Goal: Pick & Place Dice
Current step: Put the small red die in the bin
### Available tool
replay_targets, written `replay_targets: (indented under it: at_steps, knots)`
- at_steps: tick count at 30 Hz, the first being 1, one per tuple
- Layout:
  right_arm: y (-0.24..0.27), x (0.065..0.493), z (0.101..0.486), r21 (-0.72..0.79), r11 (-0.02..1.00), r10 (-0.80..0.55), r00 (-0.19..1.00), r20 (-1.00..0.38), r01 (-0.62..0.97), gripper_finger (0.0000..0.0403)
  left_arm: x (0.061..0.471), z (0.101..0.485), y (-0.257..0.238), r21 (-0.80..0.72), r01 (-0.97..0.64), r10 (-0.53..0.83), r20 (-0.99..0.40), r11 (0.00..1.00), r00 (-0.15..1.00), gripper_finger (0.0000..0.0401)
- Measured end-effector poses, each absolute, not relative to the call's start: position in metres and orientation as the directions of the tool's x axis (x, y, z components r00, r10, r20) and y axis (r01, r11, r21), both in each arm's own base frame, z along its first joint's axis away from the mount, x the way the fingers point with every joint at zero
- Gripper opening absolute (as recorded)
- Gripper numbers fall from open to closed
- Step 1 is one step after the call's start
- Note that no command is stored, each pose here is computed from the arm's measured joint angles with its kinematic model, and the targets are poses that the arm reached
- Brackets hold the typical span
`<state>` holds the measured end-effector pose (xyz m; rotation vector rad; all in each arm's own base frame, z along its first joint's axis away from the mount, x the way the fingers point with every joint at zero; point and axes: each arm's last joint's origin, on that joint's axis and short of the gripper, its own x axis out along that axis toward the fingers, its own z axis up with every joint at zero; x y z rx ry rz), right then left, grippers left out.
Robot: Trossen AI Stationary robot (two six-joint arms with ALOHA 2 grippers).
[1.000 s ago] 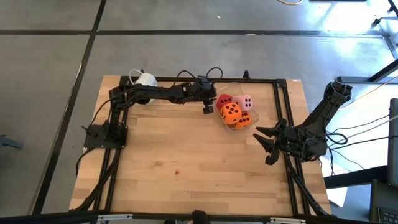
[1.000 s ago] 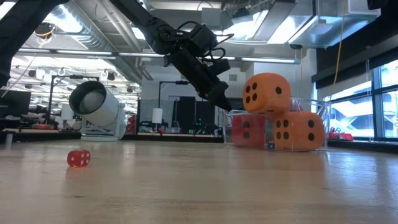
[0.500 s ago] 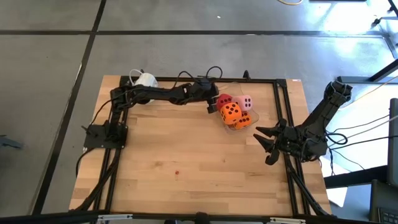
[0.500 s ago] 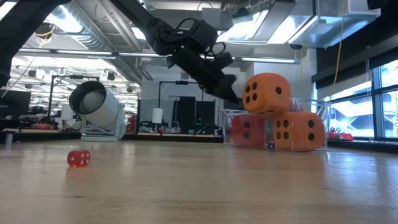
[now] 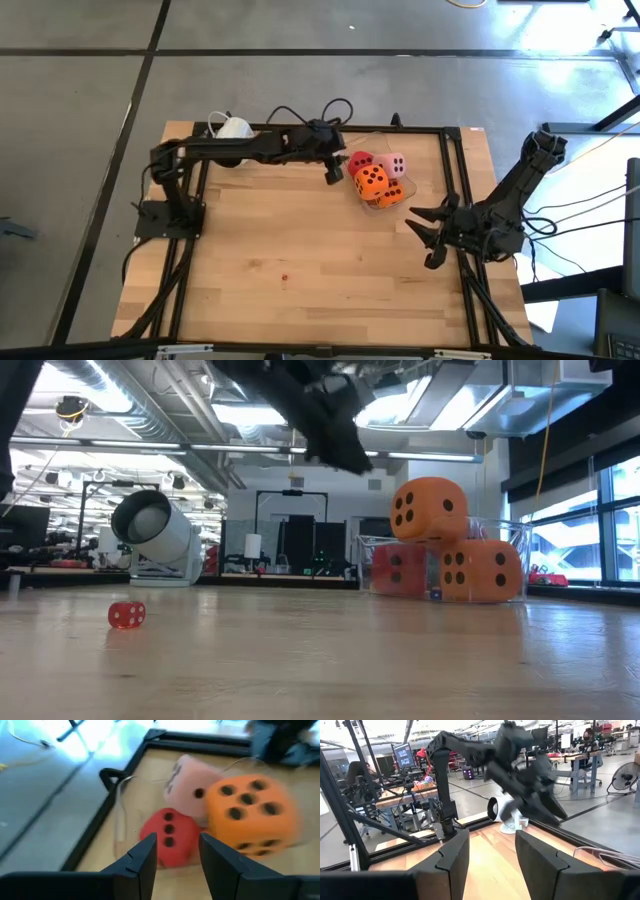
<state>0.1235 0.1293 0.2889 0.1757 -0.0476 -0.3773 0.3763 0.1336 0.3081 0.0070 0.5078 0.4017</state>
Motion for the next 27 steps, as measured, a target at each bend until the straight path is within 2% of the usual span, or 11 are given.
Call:
replay_targets:
  at_steps: [10, 20, 27]
  knots:
    - [0.132, 0.126, 0.287, 0.215, 0.917, -0.346, 0.938, 0.012, 0.335, 0.016, 0.328, 0.365, 0.08, -0.172, -0.176, 0.074, -0.477, 0.969, 0.876, 0.0141]
    - [0.129, 0.131, 0.285, 0.271, 0.893, -0.377, 0.926, 0.01, 0.36, 0.016, 0.304, 0.396, 0.006, -0.166, 0.053, -0.118, -0.407, 0.985, 0.906, 0.0141]
    - [0.133, 0.141, 0.282, 0.313, 0.896, -0.336, 0.942, 0.017, 0.314, 0.016, 0.287, 0.409, -0.04, -0.093, 0.147, -0.172, -0.374, 0.985, 0.911, 0.0141]
